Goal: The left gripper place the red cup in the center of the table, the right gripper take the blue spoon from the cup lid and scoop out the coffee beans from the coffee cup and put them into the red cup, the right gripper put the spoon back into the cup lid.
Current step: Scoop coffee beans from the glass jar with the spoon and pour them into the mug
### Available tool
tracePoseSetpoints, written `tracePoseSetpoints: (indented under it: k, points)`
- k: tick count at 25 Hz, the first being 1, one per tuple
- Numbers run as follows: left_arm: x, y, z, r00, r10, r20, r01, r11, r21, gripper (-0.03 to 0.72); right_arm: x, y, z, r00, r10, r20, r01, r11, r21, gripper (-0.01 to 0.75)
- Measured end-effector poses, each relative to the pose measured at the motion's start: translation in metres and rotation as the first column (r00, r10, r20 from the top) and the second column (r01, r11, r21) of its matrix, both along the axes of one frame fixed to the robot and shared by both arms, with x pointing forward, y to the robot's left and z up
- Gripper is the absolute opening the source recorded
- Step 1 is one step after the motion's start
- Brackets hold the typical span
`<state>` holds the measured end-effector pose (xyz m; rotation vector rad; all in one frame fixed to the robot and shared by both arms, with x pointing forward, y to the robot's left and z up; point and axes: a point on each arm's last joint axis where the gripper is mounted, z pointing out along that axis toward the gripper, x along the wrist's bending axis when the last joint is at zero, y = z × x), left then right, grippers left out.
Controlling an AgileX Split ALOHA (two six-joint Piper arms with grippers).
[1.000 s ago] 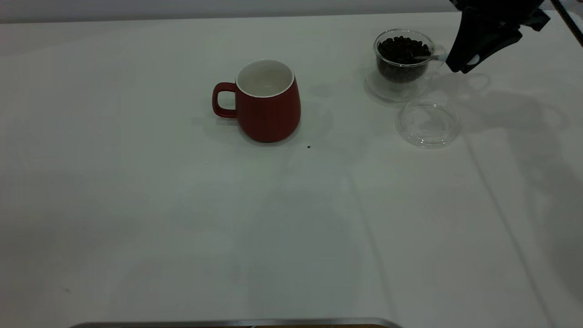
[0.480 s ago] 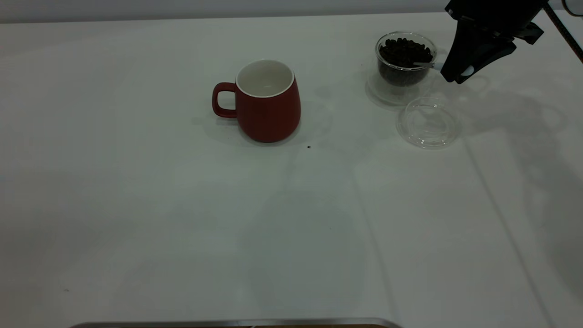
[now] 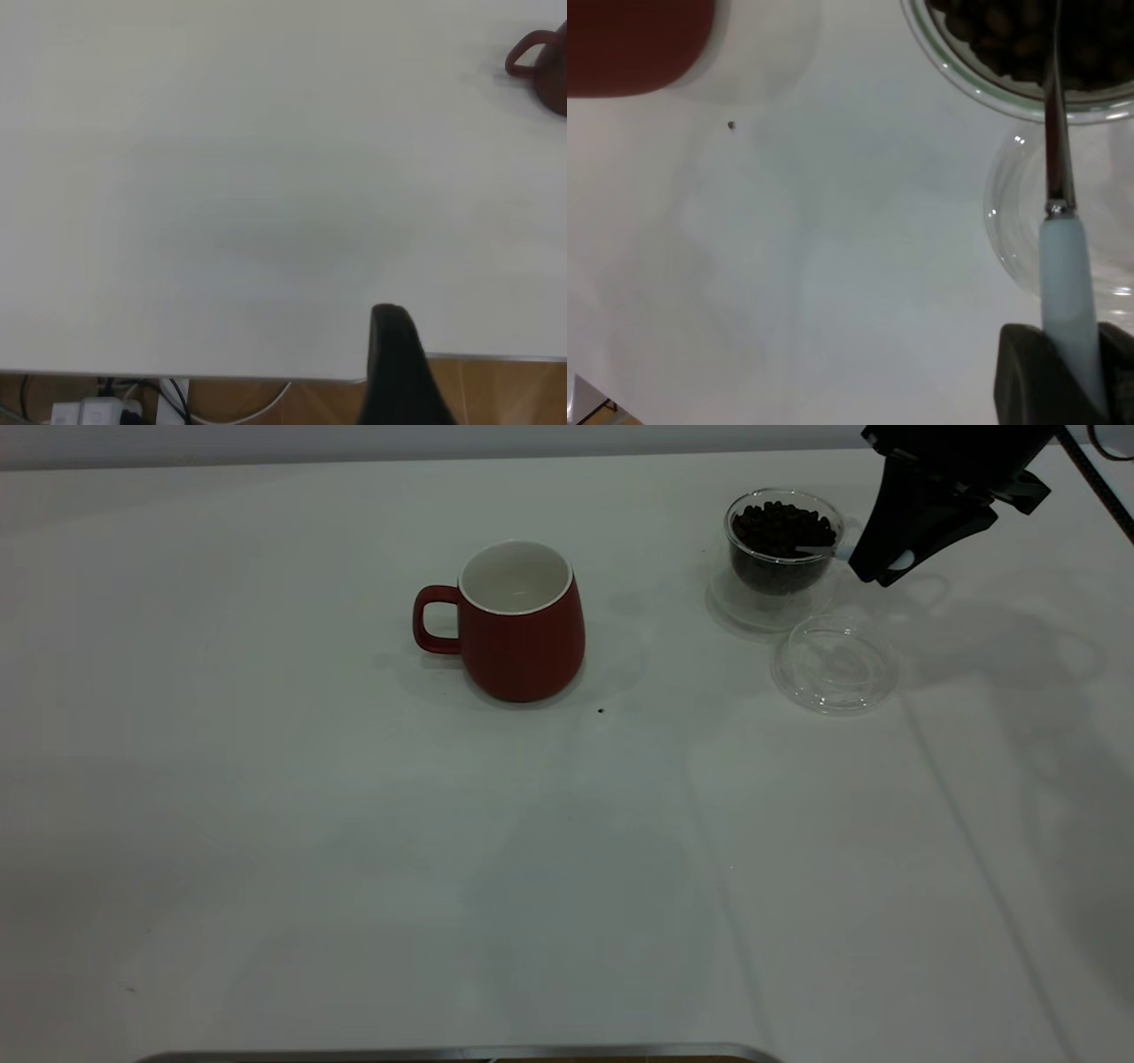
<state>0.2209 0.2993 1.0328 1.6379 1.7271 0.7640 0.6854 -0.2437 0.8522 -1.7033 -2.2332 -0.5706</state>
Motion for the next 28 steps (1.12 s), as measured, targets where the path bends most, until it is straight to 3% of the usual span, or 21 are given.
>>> tracePoseSetpoints:
  k: [28]
  points:
    - [0.0,0.0,0.0,1.0,0.001,0.0,-0.001,1.0,-0.002,0.516,-0.001,-0.009,-0.008,0.995,-0.063,-0.075,0.071,0.992,0.108,0.116]
